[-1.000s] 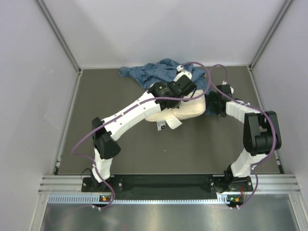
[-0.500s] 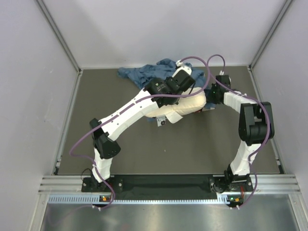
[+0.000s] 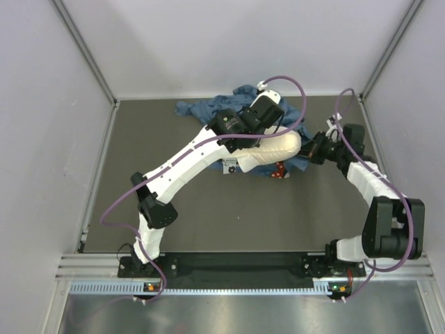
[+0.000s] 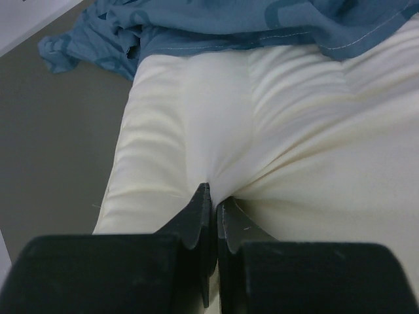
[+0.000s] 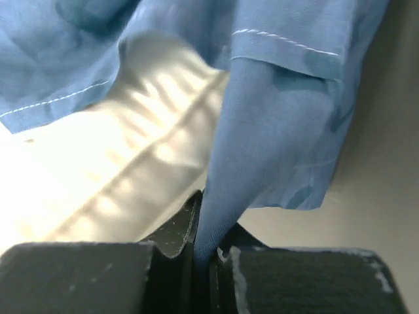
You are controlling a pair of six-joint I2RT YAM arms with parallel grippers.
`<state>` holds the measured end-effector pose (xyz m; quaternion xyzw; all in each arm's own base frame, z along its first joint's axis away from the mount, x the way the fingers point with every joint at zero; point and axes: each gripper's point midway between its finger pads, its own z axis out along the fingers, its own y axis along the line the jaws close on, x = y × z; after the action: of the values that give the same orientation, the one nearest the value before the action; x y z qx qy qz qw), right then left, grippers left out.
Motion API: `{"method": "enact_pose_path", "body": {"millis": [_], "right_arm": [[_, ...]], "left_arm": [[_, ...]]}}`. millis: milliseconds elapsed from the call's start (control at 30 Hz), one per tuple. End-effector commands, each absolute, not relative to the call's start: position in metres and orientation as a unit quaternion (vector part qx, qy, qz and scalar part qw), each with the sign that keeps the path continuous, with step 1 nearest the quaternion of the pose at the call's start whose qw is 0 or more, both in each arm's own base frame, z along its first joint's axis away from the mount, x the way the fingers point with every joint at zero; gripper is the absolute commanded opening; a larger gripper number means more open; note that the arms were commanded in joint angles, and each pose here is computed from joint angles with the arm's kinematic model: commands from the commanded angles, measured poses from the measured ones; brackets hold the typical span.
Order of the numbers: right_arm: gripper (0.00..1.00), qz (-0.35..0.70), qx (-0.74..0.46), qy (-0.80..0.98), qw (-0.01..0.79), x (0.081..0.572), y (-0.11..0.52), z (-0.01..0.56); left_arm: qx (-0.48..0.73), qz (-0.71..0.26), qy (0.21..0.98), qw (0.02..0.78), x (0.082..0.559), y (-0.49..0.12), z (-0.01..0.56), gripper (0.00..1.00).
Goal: Put the pillow into the pillowcase
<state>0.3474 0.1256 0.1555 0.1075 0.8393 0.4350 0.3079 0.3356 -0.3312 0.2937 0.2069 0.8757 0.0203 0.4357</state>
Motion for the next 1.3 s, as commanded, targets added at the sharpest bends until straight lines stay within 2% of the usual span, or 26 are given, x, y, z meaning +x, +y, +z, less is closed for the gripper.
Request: {"method": "enact_pose_path", "body": {"millis": [0,33,133,167,200,233,267,333,367,400,533,700,733,833,1000,1267], "right_arm": [[0.05,0.464,0.129,0.829,0.284,0.332,0.113,0.163],[0.12,0.434,0.136,0.843,0.286,0.333,0.102,0.148],[0.49,0.36,0.181,0.868,0.291,0.329,0.076,0.114],[0.54,0.33,0.198,0.872,0.303,0.33,0.066,0.108],[0.56,0.313,0.21,0.876,0.302,0.325,0.061,0.101],[0.66,0.297,0.215,0.874,0.319,0.324,0.056,0.107],[0.71,0.269,0.229,0.875,0.333,0.324,0.046,0.107],[0.74,0.246,0.24,0.87,0.354,0.317,0.038,0.116],[0.8,0.229,0.252,0.867,0.365,0.315,0.032,0.118],[0.95,0.221,0.257,0.864,0.373,0.311,0.029,0.12],[0.98,0.192,0.267,0.85,0.411,0.287,0.022,0.132],[0.98,0.224,0.318,0.839,0.38,0.267,0.052,0.114],[0.98,0.258,0.337,0.824,0.374,0.267,0.068,0.117],[0.98,0.316,0.37,0.787,0.379,0.27,0.097,0.121],[0.98,0.319,0.413,0.768,0.37,0.279,0.138,0.12],[0.96,0.332,0.499,0.723,0.345,0.315,0.167,0.101]], "left_arm": [[0.165,-0.008,0.852,0.496,0.35,-0.344,0.328,0.0],[0.164,-0.007,0.853,0.495,0.35,-0.344,0.326,0.0],[0.167,-0.006,0.853,0.494,0.348,-0.344,0.325,0.0],[0.166,-0.006,0.853,0.495,0.348,-0.343,0.326,0.0],[0.168,-0.005,0.852,0.495,0.348,-0.343,0.326,0.0],[0.167,-0.006,0.851,0.497,0.348,-0.343,0.328,0.0],[0.167,-0.008,0.851,0.498,0.349,-0.343,0.329,0.0],[0.167,-0.012,0.848,0.503,0.349,-0.344,0.334,0.0],[0.167,-0.009,0.848,0.503,0.35,-0.344,0.334,0.0],[0.166,-0.013,0.846,0.506,0.35,-0.345,0.338,0.0],[0.167,-0.012,0.845,0.508,0.351,-0.346,0.339,0.0],[0.162,-0.018,0.843,0.512,0.352,-0.348,0.341,0.0],[0.162,-0.021,0.843,0.513,0.352,-0.349,0.342,0.0],[0.162,-0.029,0.842,0.514,0.352,-0.352,0.343,0.0],[0.159,-0.031,0.842,0.515,0.351,-0.35,0.346,0.0],[0.16,-0.037,0.84,0.517,0.348,-0.347,0.352,0.0]]}}
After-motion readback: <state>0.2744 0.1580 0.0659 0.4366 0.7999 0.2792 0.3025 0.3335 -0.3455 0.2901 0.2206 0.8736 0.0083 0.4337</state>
